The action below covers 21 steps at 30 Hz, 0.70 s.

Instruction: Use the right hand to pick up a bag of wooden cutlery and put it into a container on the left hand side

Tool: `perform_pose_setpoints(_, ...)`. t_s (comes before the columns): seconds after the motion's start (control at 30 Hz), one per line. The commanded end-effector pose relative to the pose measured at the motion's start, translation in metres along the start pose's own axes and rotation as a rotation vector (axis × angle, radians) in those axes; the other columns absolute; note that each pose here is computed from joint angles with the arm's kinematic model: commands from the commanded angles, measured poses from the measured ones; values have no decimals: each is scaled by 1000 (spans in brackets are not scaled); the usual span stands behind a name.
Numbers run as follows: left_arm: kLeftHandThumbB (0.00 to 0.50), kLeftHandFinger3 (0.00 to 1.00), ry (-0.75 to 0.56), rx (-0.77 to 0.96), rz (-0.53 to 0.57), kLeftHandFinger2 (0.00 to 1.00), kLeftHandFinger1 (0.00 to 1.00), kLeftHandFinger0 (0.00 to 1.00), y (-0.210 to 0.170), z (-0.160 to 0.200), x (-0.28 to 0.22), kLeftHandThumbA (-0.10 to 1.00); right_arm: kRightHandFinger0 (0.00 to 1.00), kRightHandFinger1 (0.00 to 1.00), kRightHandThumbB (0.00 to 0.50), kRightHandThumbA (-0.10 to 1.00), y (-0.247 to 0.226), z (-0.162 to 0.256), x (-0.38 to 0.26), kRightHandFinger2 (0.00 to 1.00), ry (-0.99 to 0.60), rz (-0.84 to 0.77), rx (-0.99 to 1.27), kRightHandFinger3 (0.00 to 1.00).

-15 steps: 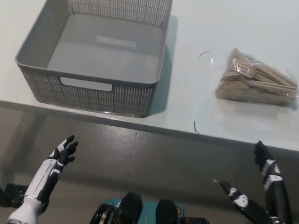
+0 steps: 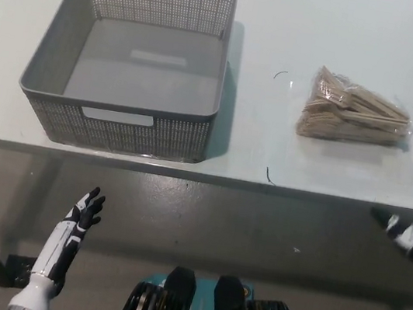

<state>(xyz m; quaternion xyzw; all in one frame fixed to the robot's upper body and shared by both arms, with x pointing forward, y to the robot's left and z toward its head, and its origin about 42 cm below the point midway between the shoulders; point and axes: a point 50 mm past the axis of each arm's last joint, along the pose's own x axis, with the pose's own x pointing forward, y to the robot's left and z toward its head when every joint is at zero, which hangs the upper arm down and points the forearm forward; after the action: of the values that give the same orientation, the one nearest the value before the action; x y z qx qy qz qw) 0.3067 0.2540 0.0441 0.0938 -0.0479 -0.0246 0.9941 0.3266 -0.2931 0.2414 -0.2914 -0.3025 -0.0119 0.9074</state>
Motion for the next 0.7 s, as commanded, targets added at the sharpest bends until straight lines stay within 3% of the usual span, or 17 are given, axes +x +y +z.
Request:
perform_pose_setpoints(0.0,212,1000,-45,-2,18,1000,1000,1000,9,2,-9,953,1000,1000,475,892,-38,19,64,1000,49,79,-275,1000)
perform_pose_setpoints(0.17,225,1000,-35,6,24,1000,1000,1000,15,-1,-10,958,1000,1000,500,866,-54,19,138,1000,67,153,-441,1000)
perform_pose_setpoints(0.27,199,1000,-36,10,13,1000,1000,1000,17,-1,-9,953,1000,1000,500,883,-61,16,182,1000,110,224,-505,1000)
perform_pose_setpoints(0.47,187,1000,-31,14,4,1000,1000,1000,15,-3,-6,965,1000,1000,481,843,-69,14,243,1000,194,330,-576,1000)
perform_pose_setpoints(0.67,191,1000,-27,16,1,1000,1000,1000,16,-2,-5,958,1000,1000,500,867,-67,6,279,1000,244,412,-650,1000)
